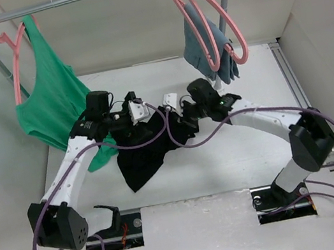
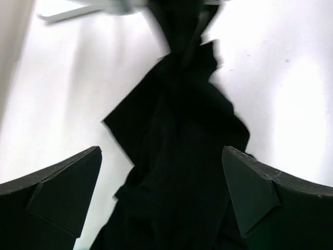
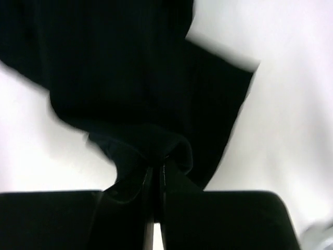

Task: Place the t-shirt on the hanger
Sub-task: Grab the tshirt from the pile

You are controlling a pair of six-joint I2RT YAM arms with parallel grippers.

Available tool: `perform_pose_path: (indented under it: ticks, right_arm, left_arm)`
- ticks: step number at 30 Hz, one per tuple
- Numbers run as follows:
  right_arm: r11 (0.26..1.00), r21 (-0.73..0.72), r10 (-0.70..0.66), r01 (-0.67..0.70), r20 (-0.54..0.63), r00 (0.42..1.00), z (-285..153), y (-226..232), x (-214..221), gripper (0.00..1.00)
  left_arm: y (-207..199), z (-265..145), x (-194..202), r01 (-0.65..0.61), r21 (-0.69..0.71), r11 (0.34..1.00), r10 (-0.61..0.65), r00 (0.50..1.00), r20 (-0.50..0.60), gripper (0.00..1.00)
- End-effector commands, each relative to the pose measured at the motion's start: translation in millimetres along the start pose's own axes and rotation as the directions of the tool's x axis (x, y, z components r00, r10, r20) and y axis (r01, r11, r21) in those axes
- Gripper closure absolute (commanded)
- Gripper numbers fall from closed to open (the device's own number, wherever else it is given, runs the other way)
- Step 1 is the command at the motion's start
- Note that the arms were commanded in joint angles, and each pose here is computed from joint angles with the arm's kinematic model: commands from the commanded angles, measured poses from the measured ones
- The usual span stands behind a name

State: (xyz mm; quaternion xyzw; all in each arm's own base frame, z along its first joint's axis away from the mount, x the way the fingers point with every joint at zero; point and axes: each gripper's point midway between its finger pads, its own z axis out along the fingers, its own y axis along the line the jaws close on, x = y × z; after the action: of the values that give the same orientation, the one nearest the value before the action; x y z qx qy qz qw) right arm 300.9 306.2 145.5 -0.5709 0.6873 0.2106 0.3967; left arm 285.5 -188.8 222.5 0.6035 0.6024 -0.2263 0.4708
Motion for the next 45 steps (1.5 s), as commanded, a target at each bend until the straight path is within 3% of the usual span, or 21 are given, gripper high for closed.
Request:
perform_pose_path:
  ticks: [1,6,7,12,18,20,21,27,29,32,33,35,36,37,39,41,45]
  right_arm:
    - [0.987,0.040,-0.162,0.158,0.138,0.977,4,-17,-78,1.00]
    - [0.972,0.020,-0.234,0.236,0.226,0.945,18,-1,-129,1.00]
    - [0.971,0.026,-0.238,0.239,0.234,0.943,21,-5,-136,1.00]
    - [0.965,-0.019,-0.247,0.263,0.276,0.929,24,8,-149,1.00]
    - [0.961,0.011,-0.266,0.276,0.311,0.913,12,3,-169,1.00]
    - [0.960,0.017,-0.269,0.278,0.317,0.909,8,3,-172,1.00]
    - [0.959,0.016,-0.273,0.284,0.330,0.904,4,5,-176,1.00]
    - [0.952,0.018,-0.294,0.307,0.342,0.892,-6,8,-179,1.00]
    - [0.949,0.009,-0.299,0.316,0.342,0.891,-9,11,-177,1.00]
    - [0.949,0.020,-0.305,0.315,0.322,0.897,-12,9,-174,1.00]
    - [0.951,0.022,-0.300,0.308,0.303,0.905,-11,8,-169,0.74]
    - [0.954,0.046,-0.297,0.296,0.273,0.915,-21,4,-167,0.39]
    - [0.953,0.063,-0.301,0.295,0.270,0.915,-27,1,-171,0.38]
    - [0.954,0.072,-0.301,0.292,0.264,0.916,-31,0,-171,0.26]
    - [0.950,0.115,-0.312,0.291,0.286,0.906,-51,1,-184,0.17]
    - [0.948,0.144,-0.314,0.282,0.302,0.900,-66,-1,-192,0.11]
    - [0.947,0.170,-0.318,0.274,0.351,0.881,-105,5,-220,0.10]
  left_arm:
    - [-15,17,4,0.011,0.118,0.993,-0.017,0.999,0.045,0.00]
    - [-14,29,-5,0.063,0.165,0.984,-0.081,0.991,0.106,0.00]
    - [-11,30,-10,0.136,0.153,0.979,-0.154,0.982,0.112,0.00]
    - [8,34,-10,0.079,0.055,0.995,-0.086,0.986,0.143,0.00]
    - [-2,45,-16,0.087,0.125,0.988,-0.107,0.981,0.164,0.04]
    - [-1,47,-9,0.092,0.118,0.989,-0.109,0.984,0.142,0.17]
    - [-1,47,-9,0.092,0.117,0.989,-0.109,0.984,0.142,0.36]
    - [8,52,-7,0.134,0.079,0.988,-0.145,0.978,0.147,0.77]
    - [13,53,-9,0.179,0.057,0.982,-0.185,0.970,0.156,1.00]
    - [16,53,-9,0.200,0.043,0.979,-0.204,0.967,0.153,1.00]
    - [20,52,-11,0.194,0.030,0.981,-0.196,0.969,0.153,1.00]
    - [21,45,-6,0.225,0.015,0.974,-0.225,0.966,0.127,1.00]
    - [21,42,0,0.247,0.011,0.969,-0.246,0.963,0.113,1.00]
    - [23,37,3,0.234,-0.001,0.972,-0.233,0.967,0.106,1.00]
    - [31,28,20,0.258,-0.049,0.965,-0.254,0.965,0.066,1.00]
    - [37,17,39,0.288,-0.102,0.952,-0.287,0.958,0.027,1.00]
    - [32,8,56,0.368,-0.129,0.921,-0.369,0.929,0.015,1.00]
